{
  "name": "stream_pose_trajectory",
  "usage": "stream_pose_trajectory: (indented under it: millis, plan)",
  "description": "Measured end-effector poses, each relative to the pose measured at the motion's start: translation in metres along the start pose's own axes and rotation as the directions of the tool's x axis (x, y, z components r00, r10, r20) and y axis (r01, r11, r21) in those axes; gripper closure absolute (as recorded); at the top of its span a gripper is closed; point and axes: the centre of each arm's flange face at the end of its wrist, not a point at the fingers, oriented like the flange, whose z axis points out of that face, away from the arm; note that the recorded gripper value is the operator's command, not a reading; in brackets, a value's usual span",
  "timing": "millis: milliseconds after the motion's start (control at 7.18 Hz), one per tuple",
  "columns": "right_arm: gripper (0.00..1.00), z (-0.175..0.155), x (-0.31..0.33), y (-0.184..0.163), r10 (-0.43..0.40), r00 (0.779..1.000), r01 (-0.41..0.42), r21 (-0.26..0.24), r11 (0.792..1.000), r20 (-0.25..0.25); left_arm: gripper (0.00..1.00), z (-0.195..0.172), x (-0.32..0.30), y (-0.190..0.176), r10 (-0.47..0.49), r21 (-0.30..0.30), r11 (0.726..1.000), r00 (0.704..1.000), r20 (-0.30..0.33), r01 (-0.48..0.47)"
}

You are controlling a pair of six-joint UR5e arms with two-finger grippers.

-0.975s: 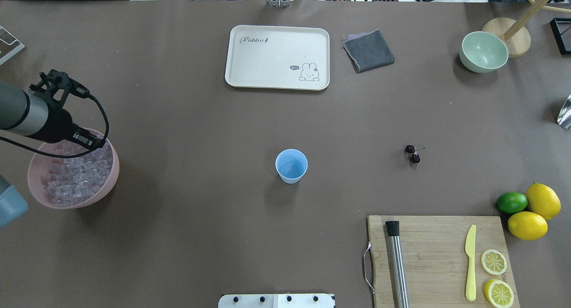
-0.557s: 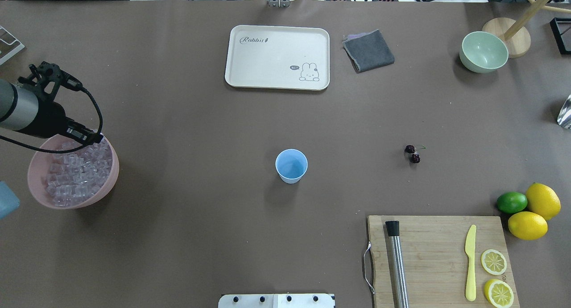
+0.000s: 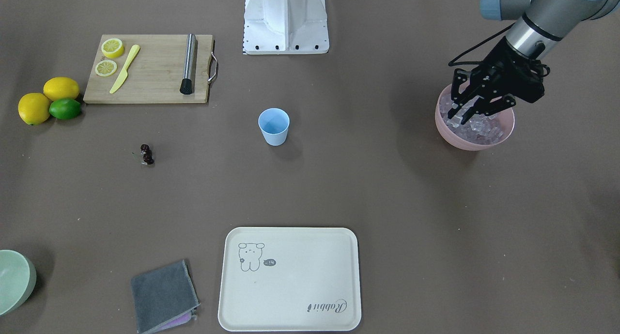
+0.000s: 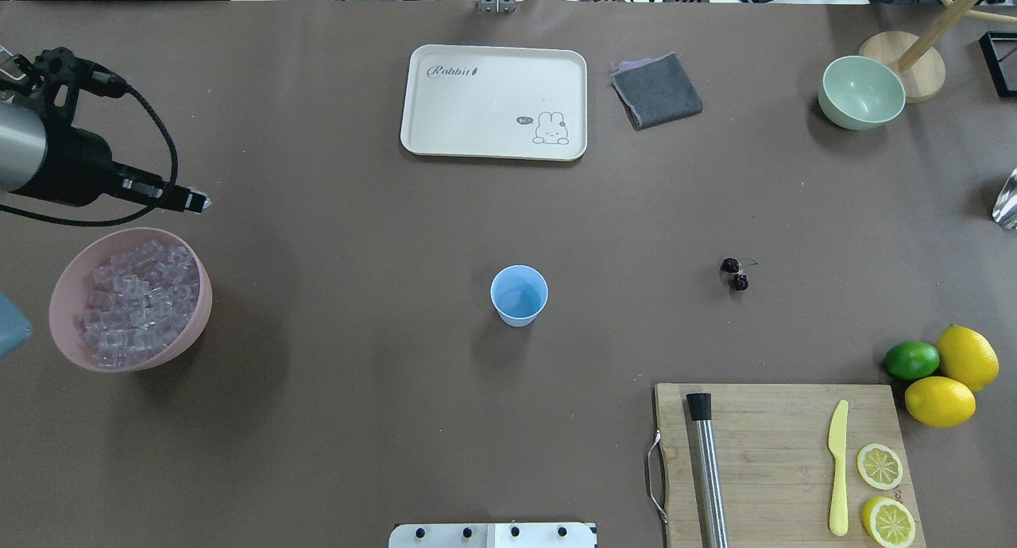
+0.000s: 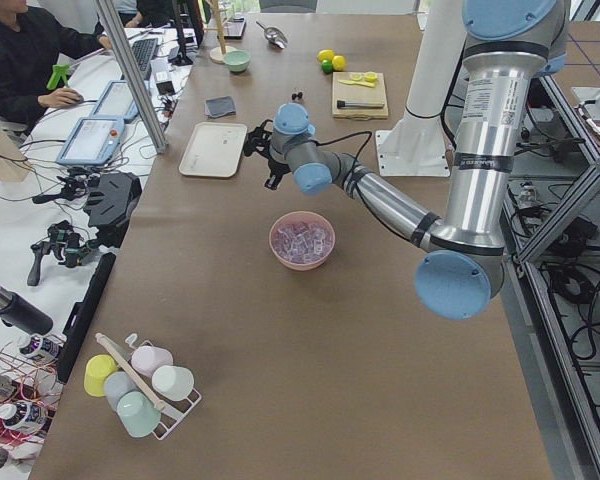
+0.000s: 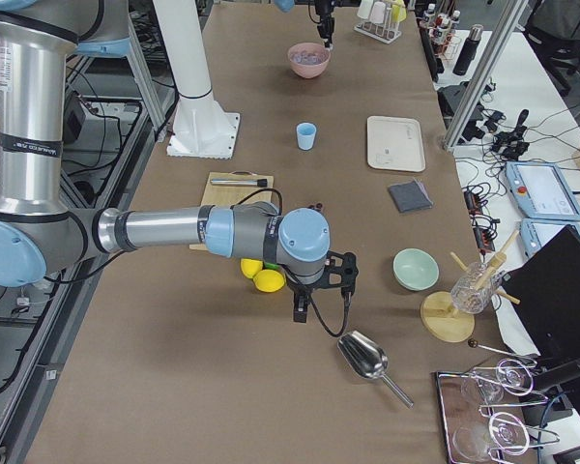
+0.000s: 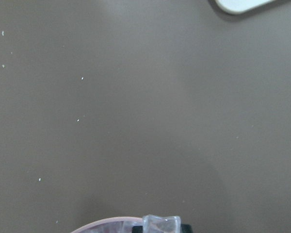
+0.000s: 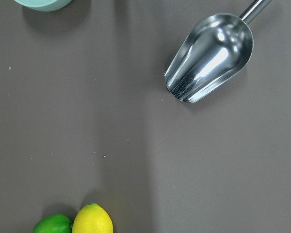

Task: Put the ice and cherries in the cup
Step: 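Lift the ice cube and carry it over the light-blue cup, then open the left gripper to drop the ice cube into the cup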

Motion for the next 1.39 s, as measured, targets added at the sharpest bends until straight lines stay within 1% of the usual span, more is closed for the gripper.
stream_pose_trajectory:
  millis: [139,278,418,557,696,975,1114,1392]
  plan:
    - [0.0,0.0,-0.001,-0.001,-0.009,1.0,0.009,0.005,1.0,0.0,1.0,0.01,0.05,-0.014,-0.071,0.014,0.997,0.995,-0.068,0.072]
    - [0.0,-0.001,-0.002,-0.002,-0.021,1.0,0.021,0.015,1.0,0.0,1.0,0.029,0.111,-0.021,-0.131,0.022,0.991,0.983,-0.128,0.135]
    - [0.0,-0.002,-0.003,-0.004,-0.029,1.0,0.029,0.023,0.999,0.0,1.0,0.057,0.173,-0.015,-0.162,0.043,0.984,0.973,-0.162,0.171]
    - [0.0,-0.002,-0.003,-0.004,-0.035,0.999,0.035,0.028,0.999,0.0,1.0,0.088,0.227,0.0,-0.184,0.079,0.977,0.968,-0.173,0.2]
    - [0.0,-0.003,-0.004,-0.005,-0.038,0.999,0.038,0.03,0.999,0.0,1.0,0.115,0.259,0.009,-0.194,0.104,0.971,0.966,-0.168,0.214]
    - [0.0,-0.004,-0.006,-0.006,-0.041,0.999,0.041,0.032,0.999,0.0,1.0,0.153,0.284,0.012,-0.2,0.161,0.961,0.968,-0.153,0.225]
    - [0.0,-0.003,-0.007,-0.006,-0.042,0.999,0.042,0.032,0.999,0.0,1.0,0.165,0.29,0.016,-0.199,0.17,0.96,0.968,-0.151,0.224]
    - [0.0,-0.003,-0.007,-0.006,-0.043,0.999,0.043,0.031,0.999,0.0,1.0,0.18,0.301,0.035,-0.199,0.145,0.965,0.968,-0.15,0.22]
